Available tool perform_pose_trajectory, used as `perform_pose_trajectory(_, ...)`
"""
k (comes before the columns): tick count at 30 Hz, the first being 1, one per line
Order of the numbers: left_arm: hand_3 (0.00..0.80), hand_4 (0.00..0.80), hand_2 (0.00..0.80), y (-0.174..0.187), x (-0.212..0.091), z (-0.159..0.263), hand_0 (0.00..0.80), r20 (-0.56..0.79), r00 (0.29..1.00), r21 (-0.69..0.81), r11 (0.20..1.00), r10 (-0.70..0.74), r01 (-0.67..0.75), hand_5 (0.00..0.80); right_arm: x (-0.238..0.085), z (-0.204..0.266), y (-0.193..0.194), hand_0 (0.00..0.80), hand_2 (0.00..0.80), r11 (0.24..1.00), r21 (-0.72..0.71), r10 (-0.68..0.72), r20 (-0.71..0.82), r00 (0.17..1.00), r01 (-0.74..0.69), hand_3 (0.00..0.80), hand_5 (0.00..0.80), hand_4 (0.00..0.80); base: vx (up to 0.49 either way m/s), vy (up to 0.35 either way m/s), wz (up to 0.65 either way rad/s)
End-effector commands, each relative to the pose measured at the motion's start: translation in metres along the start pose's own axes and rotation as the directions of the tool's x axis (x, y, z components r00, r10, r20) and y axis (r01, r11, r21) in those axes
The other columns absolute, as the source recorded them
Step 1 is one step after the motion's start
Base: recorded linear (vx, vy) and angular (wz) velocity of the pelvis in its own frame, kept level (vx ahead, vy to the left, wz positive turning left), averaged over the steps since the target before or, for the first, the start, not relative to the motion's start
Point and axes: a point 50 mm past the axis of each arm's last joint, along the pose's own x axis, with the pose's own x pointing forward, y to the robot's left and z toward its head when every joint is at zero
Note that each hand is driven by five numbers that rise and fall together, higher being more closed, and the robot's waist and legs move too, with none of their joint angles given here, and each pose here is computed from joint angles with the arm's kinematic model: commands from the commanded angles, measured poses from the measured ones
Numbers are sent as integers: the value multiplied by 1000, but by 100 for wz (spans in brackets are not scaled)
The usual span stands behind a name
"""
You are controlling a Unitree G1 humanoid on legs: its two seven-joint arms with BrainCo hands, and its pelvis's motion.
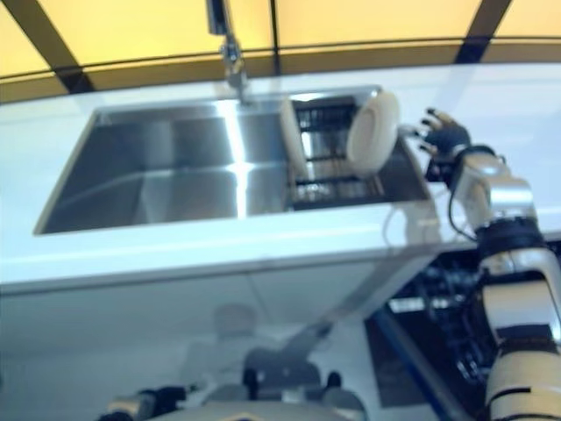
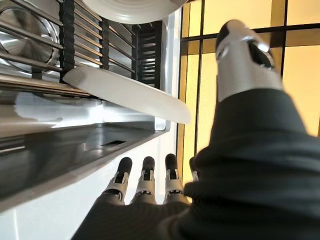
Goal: Take plates into dishwasher
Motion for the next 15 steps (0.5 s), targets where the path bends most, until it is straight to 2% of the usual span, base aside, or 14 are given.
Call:
perform_pose_trajectory(1,0,0,0,6,-3,21,0,20,999,51,998,31,-32,0,1,58,6,0,0,1000,4,13,135,991,-14,0,0,0,0,0,0)
perform_pose_trajectory(15,0,0,0,1,-4,30,0,42,999,15,1000,4,-4,0,2,72,4,0,0,999,-40,0,117,993,4,0,0,0,1,16,2)
